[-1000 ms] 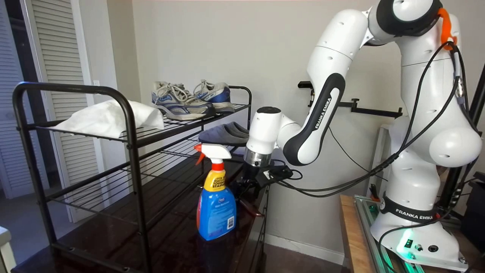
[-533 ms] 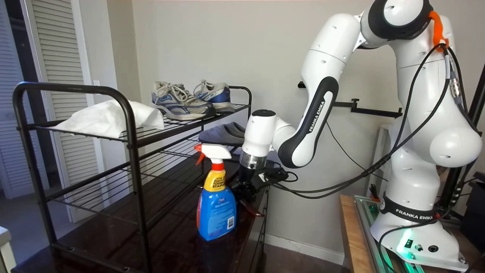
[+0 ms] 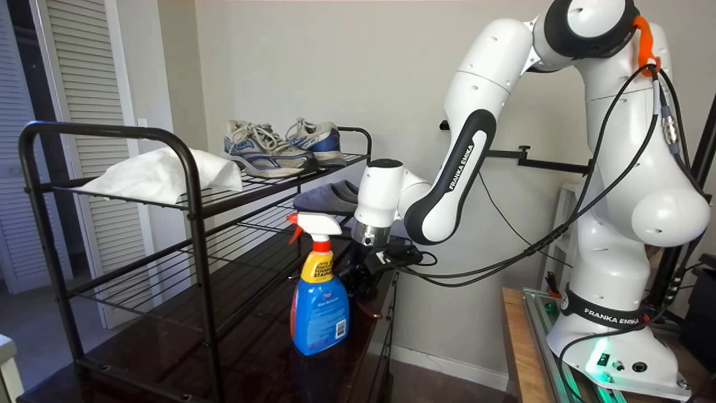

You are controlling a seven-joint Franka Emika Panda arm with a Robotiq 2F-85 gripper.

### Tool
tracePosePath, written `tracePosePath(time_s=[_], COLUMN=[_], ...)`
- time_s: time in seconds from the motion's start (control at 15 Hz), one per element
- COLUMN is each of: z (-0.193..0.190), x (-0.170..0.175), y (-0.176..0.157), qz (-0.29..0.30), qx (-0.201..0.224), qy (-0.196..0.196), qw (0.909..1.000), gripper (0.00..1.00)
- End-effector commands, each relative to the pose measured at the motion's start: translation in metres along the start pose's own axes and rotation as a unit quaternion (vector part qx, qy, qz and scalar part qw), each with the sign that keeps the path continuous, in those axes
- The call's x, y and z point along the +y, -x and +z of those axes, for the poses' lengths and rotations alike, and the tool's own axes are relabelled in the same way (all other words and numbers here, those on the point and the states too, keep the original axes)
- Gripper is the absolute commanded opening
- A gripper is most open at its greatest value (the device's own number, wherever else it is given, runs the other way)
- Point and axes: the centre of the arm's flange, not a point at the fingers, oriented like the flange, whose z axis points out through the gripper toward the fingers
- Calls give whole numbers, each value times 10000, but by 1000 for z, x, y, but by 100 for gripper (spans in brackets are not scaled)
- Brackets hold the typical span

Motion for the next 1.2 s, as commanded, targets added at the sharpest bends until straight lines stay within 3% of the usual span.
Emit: tracePosePath(time_s=[0.0,0.6,0.87,1.13], z=[-3,-29,-53,-96], x=[17,63,77,65], y=[5,53,79,73], qz=[354,930,1045,962], qx=[-387,-937,-811,-390], qy=[120,-338,-459,-655], qw=[9986,9907,9901,9924], gripper=[6,6,6,6])
